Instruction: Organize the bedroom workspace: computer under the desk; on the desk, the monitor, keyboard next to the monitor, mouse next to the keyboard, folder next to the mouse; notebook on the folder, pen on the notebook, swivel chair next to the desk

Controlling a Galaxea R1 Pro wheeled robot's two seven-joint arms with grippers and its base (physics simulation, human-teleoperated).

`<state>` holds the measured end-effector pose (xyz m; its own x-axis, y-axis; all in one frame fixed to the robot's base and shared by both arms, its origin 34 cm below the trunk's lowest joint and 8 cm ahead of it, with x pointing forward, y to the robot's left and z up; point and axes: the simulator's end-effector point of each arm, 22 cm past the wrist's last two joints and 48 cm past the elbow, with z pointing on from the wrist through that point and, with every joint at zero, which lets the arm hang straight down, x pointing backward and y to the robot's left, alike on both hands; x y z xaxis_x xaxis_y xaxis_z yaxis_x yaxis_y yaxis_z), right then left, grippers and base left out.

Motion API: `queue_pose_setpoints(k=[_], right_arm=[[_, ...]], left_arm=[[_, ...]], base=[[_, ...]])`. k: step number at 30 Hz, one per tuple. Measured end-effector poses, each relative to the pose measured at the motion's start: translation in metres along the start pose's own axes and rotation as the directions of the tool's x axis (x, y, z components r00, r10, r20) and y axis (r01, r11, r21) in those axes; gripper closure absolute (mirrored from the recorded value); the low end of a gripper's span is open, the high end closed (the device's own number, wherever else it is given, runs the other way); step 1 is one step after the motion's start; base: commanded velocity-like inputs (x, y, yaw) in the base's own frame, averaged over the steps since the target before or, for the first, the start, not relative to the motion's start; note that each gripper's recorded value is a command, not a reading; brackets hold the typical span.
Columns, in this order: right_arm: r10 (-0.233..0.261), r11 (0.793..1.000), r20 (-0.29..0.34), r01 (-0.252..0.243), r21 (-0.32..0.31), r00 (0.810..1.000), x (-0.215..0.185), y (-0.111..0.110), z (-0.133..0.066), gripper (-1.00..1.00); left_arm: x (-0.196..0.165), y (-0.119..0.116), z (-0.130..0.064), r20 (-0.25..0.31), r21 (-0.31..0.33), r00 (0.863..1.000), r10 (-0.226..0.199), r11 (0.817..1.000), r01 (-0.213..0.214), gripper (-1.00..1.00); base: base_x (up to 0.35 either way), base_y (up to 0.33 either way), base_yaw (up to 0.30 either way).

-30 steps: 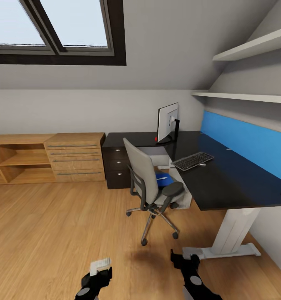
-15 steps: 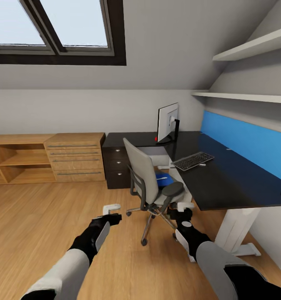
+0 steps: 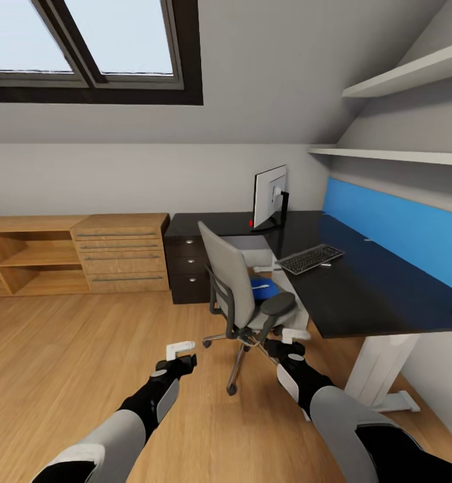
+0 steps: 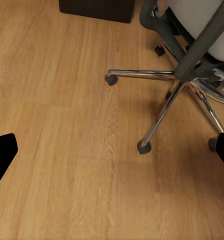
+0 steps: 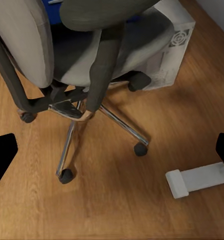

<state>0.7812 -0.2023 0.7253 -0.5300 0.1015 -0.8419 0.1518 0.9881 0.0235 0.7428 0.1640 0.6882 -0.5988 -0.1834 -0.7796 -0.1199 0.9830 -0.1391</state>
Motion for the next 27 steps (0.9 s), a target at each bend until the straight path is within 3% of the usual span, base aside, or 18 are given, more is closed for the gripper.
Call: queue_pose_setpoints(k=[4,9,17,19,22,24,27], right_arm=[[0.006,1.0,-0.003,-0.006,0.001,1.0,0.007,-0.001,0.003,-1.0],[0.005,1.0,0.0,-0.005,0.0,1.0,0.014,-0.001,0.008,-1.0],[0.003,1.0,0.001,-0.003,-0.001,1.0,0.018,0.0,0.01,-1.0],[0.003,1.0,0.002,-0.003,-0.001,1.0,0.021,-0.001,0.012,-1.0],[0.001,1.0,0.001,-0.001,0.0,1.0,0.026,-0.001,0.014,-1.0],[0.001,1.0,0.001,-0.001,0.001,1.0,0.029,-0.001,0.016,-1.0],[0.001,1.0,0.0,-0.001,0.001,1.0,0.034,-0.002,0.019,-1.0]], left_arm=[[-0.006,0.0,0.004,0.021,0.002,1.0,-0.006,1.0,0.006,-1.0],[0.002,0.006,0.009,-0.019,-0.003,1.0,-0.011,1.0,0.011,-1.0],[-0.065,0.018,0.001,0.041,-0.002,0.999,-0.034,0.999,0.034,-1.0],[-0.079,0.027,-0.007,0.048,-0.003,0.998,-0.043,0.999,0.043,-1.0],[-0.083,0.04,-0.041,0.039,0.008,0.997,-0.061,0.998,0.06,-1.0],[-0.077,0.044,-0.055,0.026,0.012,0.998,-0.061,0.998,0.061,-1.0],[-0.067,0.047,-0.061,0.01,0.013,0.998,-0.059,0.998,0.059,-1.0]], base=[[0.0,0.0,0.0],[0.0,0.0,0.0],[0.0,0.0,0.0],[0.0,0.0,0.0],[0.0,0.0,0.0],[0.0,0.0,0.0],[0.0,0.0,0.0]])
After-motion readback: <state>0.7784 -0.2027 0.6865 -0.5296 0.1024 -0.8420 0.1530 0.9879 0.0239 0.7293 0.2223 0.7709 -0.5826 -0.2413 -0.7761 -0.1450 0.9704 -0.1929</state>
